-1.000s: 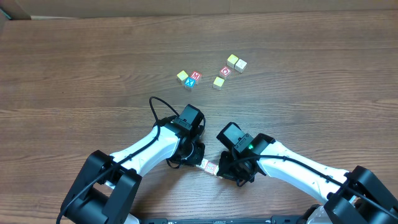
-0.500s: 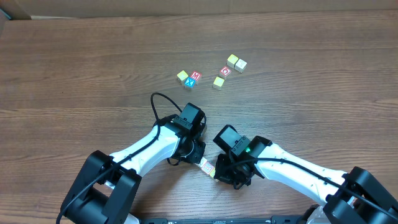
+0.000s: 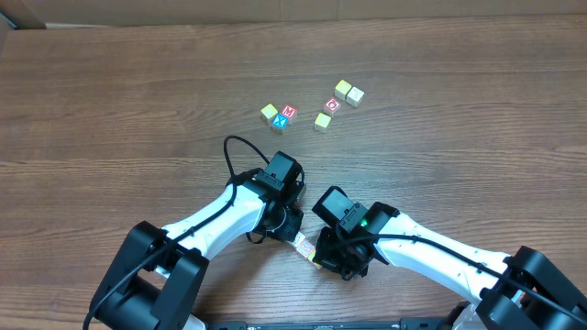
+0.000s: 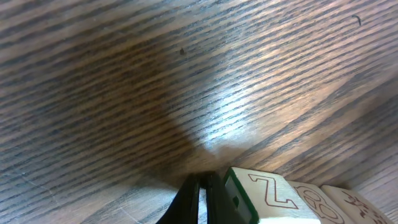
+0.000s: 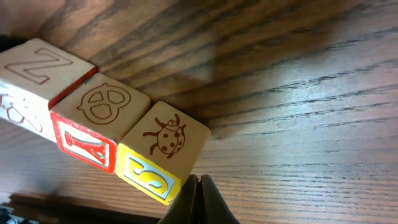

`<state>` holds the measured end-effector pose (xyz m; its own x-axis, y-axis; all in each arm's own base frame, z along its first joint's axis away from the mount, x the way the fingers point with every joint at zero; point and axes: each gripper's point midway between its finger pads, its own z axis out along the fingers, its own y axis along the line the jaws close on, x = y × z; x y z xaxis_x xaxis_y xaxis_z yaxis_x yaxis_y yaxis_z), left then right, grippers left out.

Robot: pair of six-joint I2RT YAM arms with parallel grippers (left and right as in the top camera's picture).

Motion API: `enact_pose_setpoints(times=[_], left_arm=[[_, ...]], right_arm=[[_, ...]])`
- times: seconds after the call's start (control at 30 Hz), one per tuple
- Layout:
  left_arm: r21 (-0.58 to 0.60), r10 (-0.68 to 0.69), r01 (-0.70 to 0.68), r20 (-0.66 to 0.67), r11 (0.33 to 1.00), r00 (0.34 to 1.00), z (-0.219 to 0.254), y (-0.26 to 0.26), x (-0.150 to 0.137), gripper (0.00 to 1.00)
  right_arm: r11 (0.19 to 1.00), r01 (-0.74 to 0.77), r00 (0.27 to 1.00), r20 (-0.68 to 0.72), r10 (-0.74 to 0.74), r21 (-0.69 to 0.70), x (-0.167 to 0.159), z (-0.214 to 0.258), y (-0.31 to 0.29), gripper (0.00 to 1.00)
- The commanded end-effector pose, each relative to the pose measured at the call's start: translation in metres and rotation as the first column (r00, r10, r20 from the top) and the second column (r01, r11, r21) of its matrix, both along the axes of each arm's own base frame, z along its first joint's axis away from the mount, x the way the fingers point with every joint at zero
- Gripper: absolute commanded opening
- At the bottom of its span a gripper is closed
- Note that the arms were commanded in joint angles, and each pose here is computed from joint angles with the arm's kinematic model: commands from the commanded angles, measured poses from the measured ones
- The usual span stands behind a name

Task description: Flip 3 blocks

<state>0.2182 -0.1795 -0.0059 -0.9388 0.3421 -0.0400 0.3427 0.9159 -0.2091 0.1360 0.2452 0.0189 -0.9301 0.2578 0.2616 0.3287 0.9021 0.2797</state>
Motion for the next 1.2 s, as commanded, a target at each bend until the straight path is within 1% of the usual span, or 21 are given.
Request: enact_pose_setpoints(times=[0.0, 0.43, 0.83, 1.17], left_arm=[[0.096, -0.034, 0.042, -0.080, 0.995, 0.996, -0.025, 0.020, -0.022, 0.04], [0.096, -0.058, 0.065, -0.082, 0.993, 0.995, -0.025, 0.021, -0.024, 0.04], [0.086, -0.086, 0.092, -0.066, 0.992, 0.994, -0.025, 0.019, -0.021, 0.04], [0.074, -0.117, 0.120, -0.042, 0.990, 0.992, -0.025, 0.016, -0.016, 0.04]], right_arm=[[0.999, 0.035, 0.999, 0.026, -0.036, 0.028, 0.008, 0.004, 0.011, 0.04], [0.996, 0.087, 0.996, 0.008, -0.087, 0.001, 0.002, -0.011, 0.001, 0.04], [0.996, 0.086, 0.996, 0.022, -0.086, 0.009, 0.004, -0.011, 0.003, 0.04], [0.997, 0.080, 0.996, 0.040, -0.080, 0.010, -0.002, -0.011, 0.012, 0.04]])
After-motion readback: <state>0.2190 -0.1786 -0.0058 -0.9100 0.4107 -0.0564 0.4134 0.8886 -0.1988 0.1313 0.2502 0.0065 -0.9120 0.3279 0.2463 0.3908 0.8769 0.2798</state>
